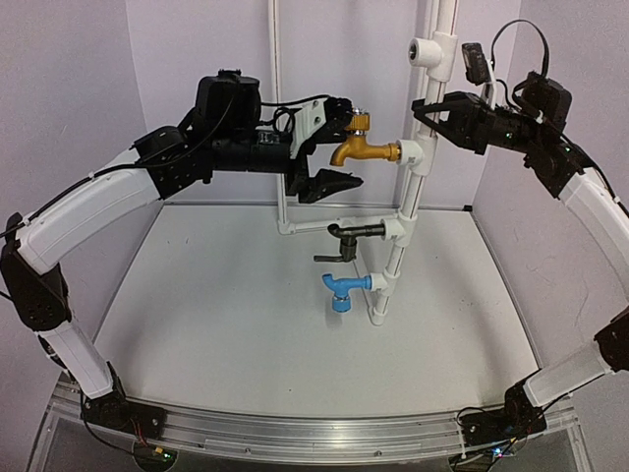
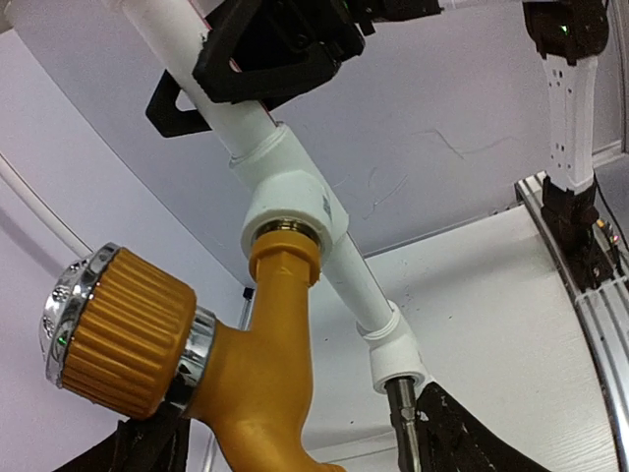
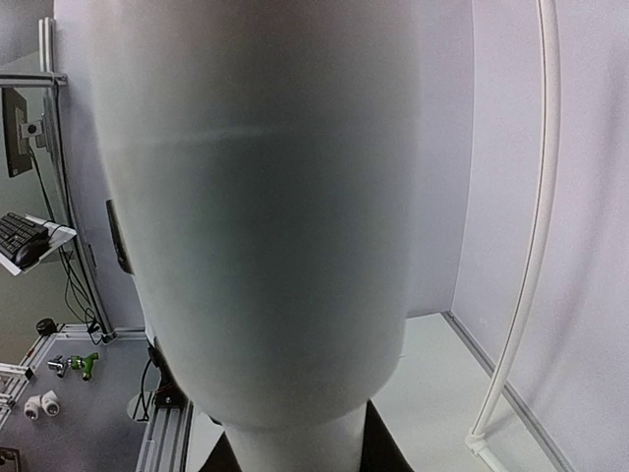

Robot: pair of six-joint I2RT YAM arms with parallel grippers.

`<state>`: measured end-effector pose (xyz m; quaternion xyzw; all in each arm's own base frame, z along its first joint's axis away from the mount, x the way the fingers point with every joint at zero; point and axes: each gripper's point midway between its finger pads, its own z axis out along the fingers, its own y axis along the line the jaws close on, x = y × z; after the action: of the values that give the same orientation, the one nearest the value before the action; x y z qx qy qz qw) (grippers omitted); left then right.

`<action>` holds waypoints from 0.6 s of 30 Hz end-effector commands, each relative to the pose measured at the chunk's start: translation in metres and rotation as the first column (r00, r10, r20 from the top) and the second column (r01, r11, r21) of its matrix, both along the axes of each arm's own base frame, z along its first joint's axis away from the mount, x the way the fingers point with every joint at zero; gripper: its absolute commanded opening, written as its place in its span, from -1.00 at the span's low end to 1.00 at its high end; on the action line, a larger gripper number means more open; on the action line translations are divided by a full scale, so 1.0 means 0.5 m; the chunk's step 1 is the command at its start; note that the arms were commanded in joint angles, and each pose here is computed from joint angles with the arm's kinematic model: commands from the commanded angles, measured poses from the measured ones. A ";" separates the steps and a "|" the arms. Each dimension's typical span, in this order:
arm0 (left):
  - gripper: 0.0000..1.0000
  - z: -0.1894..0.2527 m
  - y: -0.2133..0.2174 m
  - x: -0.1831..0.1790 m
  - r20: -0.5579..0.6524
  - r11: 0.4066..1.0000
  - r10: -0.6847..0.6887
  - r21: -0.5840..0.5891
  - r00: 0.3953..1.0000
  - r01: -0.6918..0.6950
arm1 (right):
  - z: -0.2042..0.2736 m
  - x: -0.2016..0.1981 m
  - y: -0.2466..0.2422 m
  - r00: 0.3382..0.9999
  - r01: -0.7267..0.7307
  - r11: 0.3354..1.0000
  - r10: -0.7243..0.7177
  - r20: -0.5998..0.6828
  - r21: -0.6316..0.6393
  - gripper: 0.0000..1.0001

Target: Install the water faucets

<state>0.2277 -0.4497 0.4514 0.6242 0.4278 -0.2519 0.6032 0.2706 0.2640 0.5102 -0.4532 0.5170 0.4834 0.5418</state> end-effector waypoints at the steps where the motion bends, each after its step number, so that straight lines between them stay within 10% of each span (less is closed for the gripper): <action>1: 0.58 0.099 -0.013 -0.031 -0.070 0.984 -0.074 -0.170 0.995 0.061 | -0.094 0.002 0.023 0.914 -0.087 0.995 0.058 -0.401 -0.055 -1.00; 18: 0.09 0.133 -0.033 -0.050 0.061 0.957 -0.155 -0.237 0.986 0.165 | -0.093 0.001 0.023 0.916 -0.090 0.994 0.061 -0.396 -0.055 -1.00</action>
<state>0.2311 -0.4778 0.4754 0.5752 0.4218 -0.3360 0.6151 0.2706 0.2646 0.5102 -0.4558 0.5151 0.4853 0.5399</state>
